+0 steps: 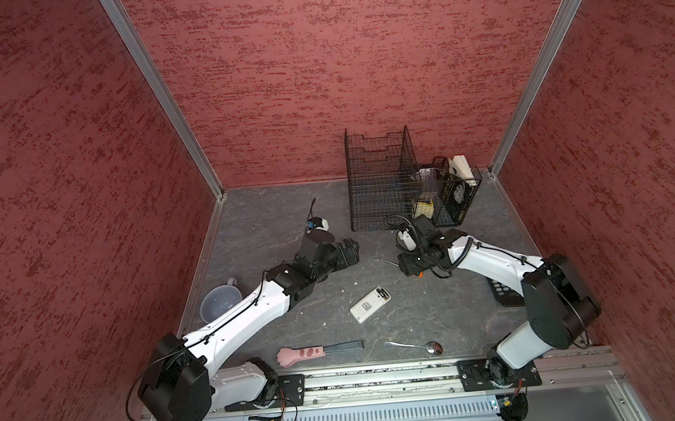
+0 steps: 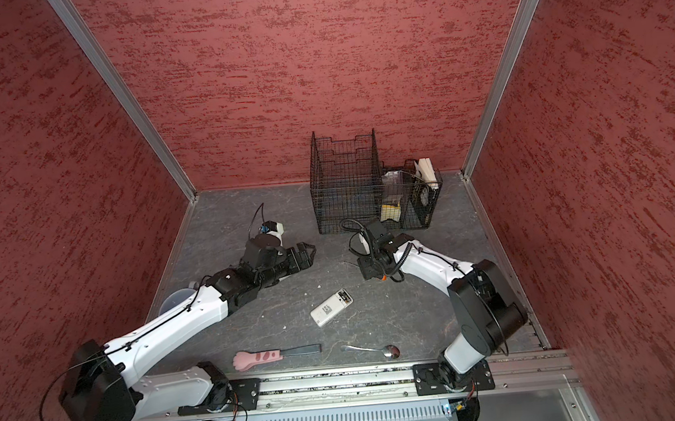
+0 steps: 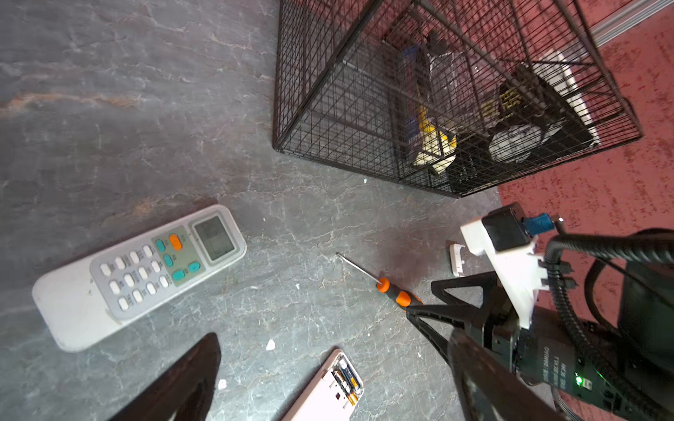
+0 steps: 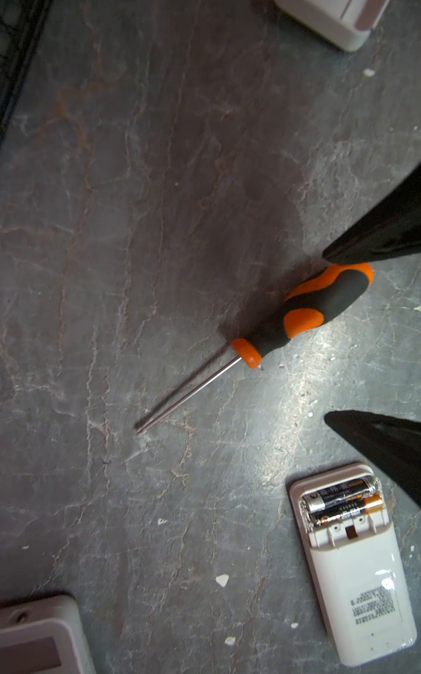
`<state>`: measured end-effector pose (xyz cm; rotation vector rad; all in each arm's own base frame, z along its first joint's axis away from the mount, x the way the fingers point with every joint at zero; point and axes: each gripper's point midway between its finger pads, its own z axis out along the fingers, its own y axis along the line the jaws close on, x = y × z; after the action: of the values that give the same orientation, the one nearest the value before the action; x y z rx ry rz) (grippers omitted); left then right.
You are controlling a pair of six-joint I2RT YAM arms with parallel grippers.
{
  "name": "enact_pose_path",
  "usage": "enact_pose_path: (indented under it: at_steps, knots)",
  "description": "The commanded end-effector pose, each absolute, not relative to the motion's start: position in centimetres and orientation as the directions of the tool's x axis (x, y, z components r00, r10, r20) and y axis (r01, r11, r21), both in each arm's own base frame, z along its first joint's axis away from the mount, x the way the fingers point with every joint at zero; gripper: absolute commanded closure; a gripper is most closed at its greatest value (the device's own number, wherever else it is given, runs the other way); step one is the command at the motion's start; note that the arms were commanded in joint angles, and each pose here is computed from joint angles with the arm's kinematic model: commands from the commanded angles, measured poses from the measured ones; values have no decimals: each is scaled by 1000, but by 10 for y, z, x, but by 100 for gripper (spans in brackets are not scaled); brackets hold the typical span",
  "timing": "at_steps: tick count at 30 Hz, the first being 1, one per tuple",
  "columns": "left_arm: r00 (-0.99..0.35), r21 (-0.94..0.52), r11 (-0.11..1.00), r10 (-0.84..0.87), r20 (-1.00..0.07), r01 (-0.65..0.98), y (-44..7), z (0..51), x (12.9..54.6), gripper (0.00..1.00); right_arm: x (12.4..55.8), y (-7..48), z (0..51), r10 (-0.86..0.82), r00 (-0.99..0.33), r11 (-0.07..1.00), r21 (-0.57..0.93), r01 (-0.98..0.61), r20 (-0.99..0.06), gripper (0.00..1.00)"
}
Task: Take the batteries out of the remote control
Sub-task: 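Move the right gripper to the orange-black screwdriver while the left gripper lifts away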
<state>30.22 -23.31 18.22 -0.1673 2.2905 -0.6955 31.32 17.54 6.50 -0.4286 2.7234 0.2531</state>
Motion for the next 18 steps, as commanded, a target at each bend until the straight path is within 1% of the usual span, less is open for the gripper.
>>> enact_pose_path:
  at_steps: [1,6,10,14,18]
  knots:
    - [-705,-506,862,-348,-618,19,-226,185,295,4,311,166,56,-293,-883,927,118,-356,-366,34]
    - [-677,-484,875,-357,-644,-2,-224,190,289,4,310,163,53,-271,-893,926,155,-343,-359,33]
    - [-665,-487,873,-365,-651,-3,-222,191,289,4,311,169,45,-267,-904,921,188,-341,-333,34]
    - [-668,-487,873,-355,-654,13,-221,195,291,4,311,177,38,-249,-909,912,235,-336,-333,34]
    - [-674,-498,867,-356,-648,20,-213,195,292,4,312,179,32,-242,-914,913,243,-329,-326,36]
